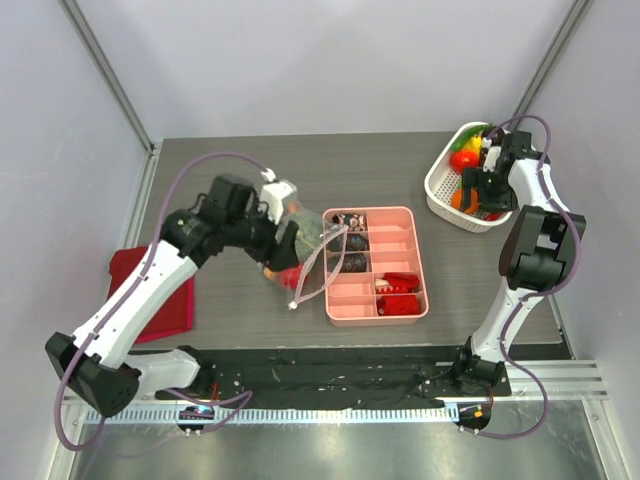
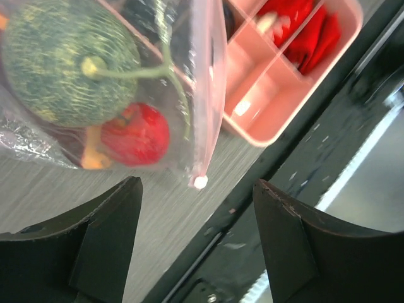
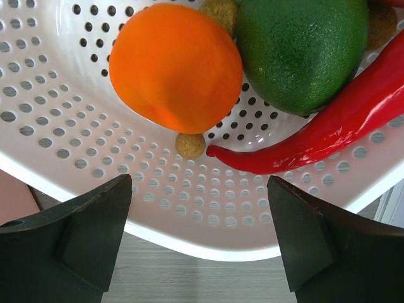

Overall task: Place the food in the zip-top bag and seal the zipper
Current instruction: Pick up the zipper food storage bag at the center of the board.

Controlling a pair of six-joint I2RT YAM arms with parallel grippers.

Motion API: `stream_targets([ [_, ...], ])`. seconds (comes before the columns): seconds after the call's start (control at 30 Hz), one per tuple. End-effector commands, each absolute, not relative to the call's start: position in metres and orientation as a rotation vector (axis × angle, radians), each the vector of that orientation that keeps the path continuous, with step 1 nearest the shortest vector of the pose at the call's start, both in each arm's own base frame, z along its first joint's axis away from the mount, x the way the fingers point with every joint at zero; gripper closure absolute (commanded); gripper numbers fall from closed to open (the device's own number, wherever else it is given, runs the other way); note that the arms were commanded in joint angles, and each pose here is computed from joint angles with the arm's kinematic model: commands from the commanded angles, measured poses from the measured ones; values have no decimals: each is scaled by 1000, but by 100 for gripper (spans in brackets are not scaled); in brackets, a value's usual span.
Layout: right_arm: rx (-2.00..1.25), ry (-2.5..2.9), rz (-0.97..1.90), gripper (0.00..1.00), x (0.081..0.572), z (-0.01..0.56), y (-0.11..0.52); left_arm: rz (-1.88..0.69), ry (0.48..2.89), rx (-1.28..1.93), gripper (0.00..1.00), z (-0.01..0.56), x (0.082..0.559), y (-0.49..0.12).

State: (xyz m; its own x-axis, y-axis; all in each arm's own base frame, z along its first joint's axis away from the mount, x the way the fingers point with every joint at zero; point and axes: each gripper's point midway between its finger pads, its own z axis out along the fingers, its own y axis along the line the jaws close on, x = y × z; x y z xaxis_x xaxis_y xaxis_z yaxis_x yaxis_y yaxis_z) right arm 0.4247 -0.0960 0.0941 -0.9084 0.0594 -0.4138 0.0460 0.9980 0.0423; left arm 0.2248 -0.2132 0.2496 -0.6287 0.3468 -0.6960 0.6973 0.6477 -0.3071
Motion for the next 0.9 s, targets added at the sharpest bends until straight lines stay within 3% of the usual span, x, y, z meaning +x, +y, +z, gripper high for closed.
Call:
stream_targets([
  [0.0,104,2666,49,7,434,102,-95,-462,2134,997,25,234,226,-212],
  [0.27,115,2632,62,5,435,120,-93,-115,2007,1042,26,222,243,-250],
  [0.57,115,2619,50,2,437,126,-95,130,1993,1054,39,207,264,-259],
  [0.67,114,2620,54,2,439,124,-95,177,2009,1064,56,206,267,-257],
  [0.7,114,2619,54,2,440,123,-95,182,2013,1065,71,206,268,-257],
  [0.8,119,2612,60,2,443,122,-95,118,2033,1034,99,219,267,-259],
  [0.87,125,2599,71,2,447,123,-94,51,2046,995,100,230,267,-261],
])
